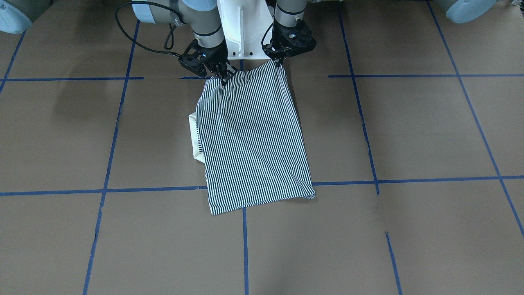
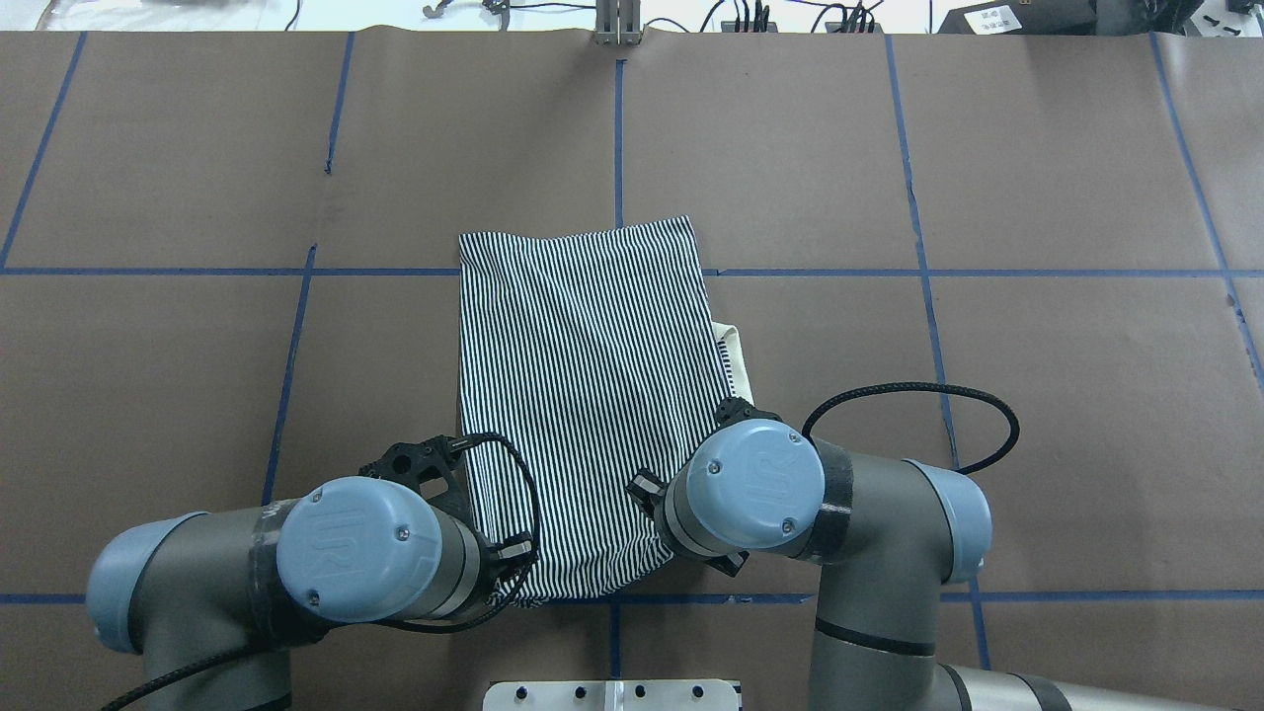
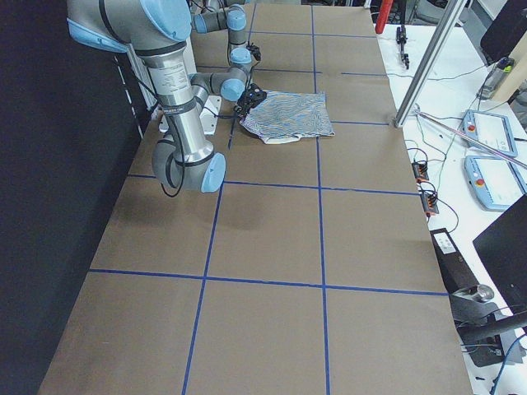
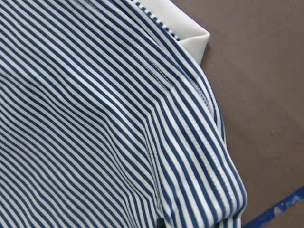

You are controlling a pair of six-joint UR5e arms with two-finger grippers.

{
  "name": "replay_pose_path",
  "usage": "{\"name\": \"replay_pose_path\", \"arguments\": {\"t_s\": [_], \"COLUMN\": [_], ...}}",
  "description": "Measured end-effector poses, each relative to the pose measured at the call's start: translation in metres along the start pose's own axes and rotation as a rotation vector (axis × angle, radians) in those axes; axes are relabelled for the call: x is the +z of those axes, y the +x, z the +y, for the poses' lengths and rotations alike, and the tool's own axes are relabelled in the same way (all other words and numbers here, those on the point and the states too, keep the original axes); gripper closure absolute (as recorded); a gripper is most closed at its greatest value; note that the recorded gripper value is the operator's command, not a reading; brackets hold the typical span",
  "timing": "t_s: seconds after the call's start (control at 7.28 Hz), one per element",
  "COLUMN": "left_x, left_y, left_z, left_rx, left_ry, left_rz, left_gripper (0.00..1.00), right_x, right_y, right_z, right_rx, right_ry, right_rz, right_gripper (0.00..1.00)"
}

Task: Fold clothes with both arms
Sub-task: 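Grasp the shirt's near edge with both grippers and lift it, then fold the near edge over toward the far end with both grippers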

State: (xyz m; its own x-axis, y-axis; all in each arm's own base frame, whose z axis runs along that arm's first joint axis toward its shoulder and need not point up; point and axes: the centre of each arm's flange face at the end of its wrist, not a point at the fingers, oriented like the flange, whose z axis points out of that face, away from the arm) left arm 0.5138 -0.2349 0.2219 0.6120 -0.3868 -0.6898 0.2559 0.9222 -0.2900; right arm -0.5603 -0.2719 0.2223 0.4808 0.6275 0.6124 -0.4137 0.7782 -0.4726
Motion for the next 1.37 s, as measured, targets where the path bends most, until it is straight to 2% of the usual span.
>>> {"name": "replay_pose_path", "arguments": {"t_s": [0.14,0.41,0.82,1.24,1.37], "left_x": [0.001,-0.003,-0.022,0.002,0.000], "left_y": [-0.002,0.001,0.015,0.022,0.023], "left_z": [-0.005,-0.030,-0.078,-0.104,-0.117], "left_rx": [-0.005,-0.027,-0.056,-0.123,-0.139], "left_ry": [0.007,0.040,0.093,0.110,0.125], "left_rz": [-0.008,0.001,0.066,0.097,0.106], "left_gripper": [1.00,1.00,1.00,1.00,1.00], "right_x": [-0.001,-0.010,-0.024,0.000,0.001], "right_y": [0.000,-0.012,-0.041,-0.076,-0.082], "right_z": [0.003,-0.003,-0.049,-0.080,-0.088], "right_rx": [-0.006,-0.050,-0.103,-0.138,-0.147], "right_ry": [-0.003,0.005,0.074,0.113,0.131], "right_rz": [-0.005,-0.074,-0.143,-0.214,-0.238], "right_gripper": [1.00,1.00,1.00,1.00,1.00]}}
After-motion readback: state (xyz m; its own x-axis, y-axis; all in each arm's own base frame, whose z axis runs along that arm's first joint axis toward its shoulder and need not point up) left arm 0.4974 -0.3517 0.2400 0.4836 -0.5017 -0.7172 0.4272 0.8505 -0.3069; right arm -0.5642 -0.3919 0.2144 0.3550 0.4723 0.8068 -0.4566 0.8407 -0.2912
